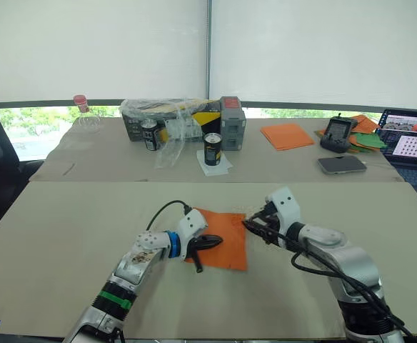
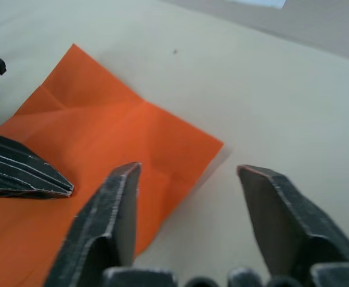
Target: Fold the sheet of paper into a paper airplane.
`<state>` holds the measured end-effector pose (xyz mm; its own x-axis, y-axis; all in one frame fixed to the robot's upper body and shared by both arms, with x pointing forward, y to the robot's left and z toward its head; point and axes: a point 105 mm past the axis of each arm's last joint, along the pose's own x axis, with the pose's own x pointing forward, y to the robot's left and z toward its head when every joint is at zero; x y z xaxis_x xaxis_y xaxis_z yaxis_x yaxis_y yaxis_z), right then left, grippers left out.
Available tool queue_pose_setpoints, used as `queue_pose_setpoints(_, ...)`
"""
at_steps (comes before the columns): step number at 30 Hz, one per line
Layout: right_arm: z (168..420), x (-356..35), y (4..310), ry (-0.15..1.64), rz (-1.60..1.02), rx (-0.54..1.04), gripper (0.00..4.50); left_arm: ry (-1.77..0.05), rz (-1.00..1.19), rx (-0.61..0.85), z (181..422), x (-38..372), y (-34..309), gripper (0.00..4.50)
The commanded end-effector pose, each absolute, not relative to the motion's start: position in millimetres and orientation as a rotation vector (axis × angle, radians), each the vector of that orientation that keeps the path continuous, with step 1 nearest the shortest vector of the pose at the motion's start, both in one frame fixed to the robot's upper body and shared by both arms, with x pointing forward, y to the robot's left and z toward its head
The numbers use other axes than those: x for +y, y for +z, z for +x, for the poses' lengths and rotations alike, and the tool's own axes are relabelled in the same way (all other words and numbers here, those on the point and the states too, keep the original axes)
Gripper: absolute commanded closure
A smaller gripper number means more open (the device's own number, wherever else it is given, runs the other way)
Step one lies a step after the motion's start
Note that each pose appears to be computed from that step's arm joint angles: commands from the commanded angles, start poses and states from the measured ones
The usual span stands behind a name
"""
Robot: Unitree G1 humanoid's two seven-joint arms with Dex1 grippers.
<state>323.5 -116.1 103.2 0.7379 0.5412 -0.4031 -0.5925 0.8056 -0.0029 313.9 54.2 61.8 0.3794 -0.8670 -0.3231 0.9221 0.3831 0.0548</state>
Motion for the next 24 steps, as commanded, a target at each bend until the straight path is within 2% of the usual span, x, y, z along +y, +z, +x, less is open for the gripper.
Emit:
queue_pose_setpoints(1, 337, -113, 111, 0.627, -0.086, 0.351, 1.17, -1.123, 0.255, 0.366, 310, 61, 38, 4.5)
queue_pose_setpoints(7, 351, -112, 111, 0.659, 0.023, 0.364, 1.17, -1.096, 0.261, 0.369, 310, 67, 38, 4.5)
queue_pose_setpoints(12, 344, -89, 118, 0.797, 0.004, 0.354, 1.17, -1.081, 0.266, 0.372, 312, 71, 38, 4.5)
queue_pose_setpoints(15, 344, -85, 121, 0.804, -0.003, 0.342, 2.0, -1.07, 0.27, 0.372, 316, 73, 39, 4.5)
queue_pose_setpoints(19, 342, -88, 124, 0.792, -0.088, 0.33, 3.47, -1.067, 0.278, 0.368, 320, 74, 40, 4.5)
queue_pose_setpoints(22, 340, -90, 125, 0.785, -0.177, 0.318, 4.41, -1.068, 0.279, 0.368, 320, 74, 40, 4.5)
queue_pose_setpoints(24, 338, -89, 124, 0.788, -0.262, 0.304, 4.46, -1.071, 0.28, 0.368, 320, 74, 40, 4.5)
